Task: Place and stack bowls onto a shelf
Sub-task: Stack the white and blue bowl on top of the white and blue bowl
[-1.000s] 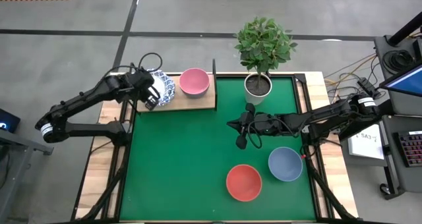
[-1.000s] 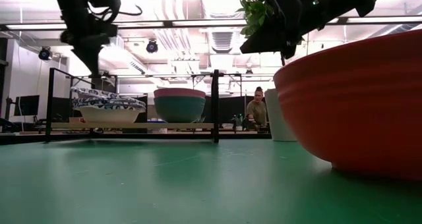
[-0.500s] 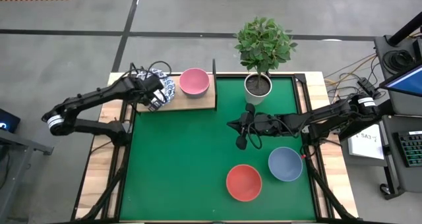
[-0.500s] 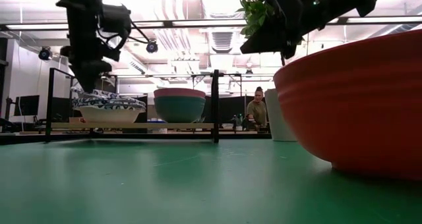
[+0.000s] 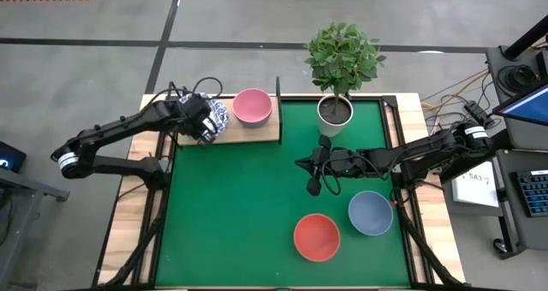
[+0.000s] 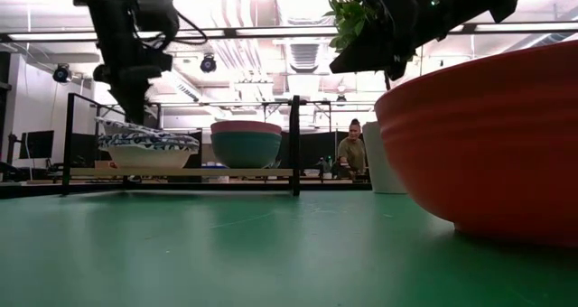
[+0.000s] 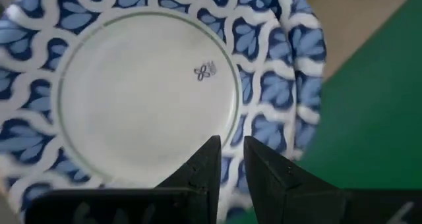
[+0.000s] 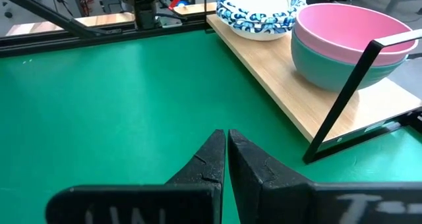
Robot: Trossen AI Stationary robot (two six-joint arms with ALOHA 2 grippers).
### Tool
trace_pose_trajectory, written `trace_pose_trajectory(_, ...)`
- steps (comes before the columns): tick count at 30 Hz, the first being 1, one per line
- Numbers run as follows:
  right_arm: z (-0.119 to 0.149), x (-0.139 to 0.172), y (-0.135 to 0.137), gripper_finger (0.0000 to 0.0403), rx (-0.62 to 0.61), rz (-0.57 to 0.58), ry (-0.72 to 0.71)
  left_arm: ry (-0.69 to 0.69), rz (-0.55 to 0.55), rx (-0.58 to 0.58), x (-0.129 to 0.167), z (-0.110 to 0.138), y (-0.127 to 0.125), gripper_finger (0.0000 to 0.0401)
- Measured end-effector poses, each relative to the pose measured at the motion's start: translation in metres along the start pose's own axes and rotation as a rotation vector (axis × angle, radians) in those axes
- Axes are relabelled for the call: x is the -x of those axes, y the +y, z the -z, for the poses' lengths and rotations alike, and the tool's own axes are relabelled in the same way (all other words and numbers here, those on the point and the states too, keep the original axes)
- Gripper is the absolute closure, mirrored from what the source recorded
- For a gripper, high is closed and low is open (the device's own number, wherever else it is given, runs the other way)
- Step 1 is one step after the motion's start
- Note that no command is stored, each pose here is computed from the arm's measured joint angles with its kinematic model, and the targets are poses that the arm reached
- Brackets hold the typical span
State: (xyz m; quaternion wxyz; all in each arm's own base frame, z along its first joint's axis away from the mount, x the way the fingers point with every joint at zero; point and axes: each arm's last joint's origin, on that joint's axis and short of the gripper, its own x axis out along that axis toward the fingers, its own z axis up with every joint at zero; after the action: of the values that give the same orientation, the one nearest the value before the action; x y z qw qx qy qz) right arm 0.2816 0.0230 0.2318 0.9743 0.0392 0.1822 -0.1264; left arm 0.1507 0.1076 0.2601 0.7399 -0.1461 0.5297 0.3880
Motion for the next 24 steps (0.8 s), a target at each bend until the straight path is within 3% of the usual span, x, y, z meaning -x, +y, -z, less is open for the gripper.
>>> trace_pose_trajectory(9,-0.001,0.000,0.000,0.0394,0.001,-0.001,-0.009,0.161,-0.074,-0.097,0.039,0.018,0.016,0.0352)
trace_pose_trajectory(16,-0.003,0.000,0.001,0.0394,0.003,-0.004,-0.025,0.120,-0.079,-0.068,0.030,0.015,0.013,0.0352)
trace_pose_trajectory(24,-0.002,0.001,0.004,0.0394,0.012,-0.017,-0.022,0.141,-0.168,-0.043,0.019,0.020,0.013,0.0360)
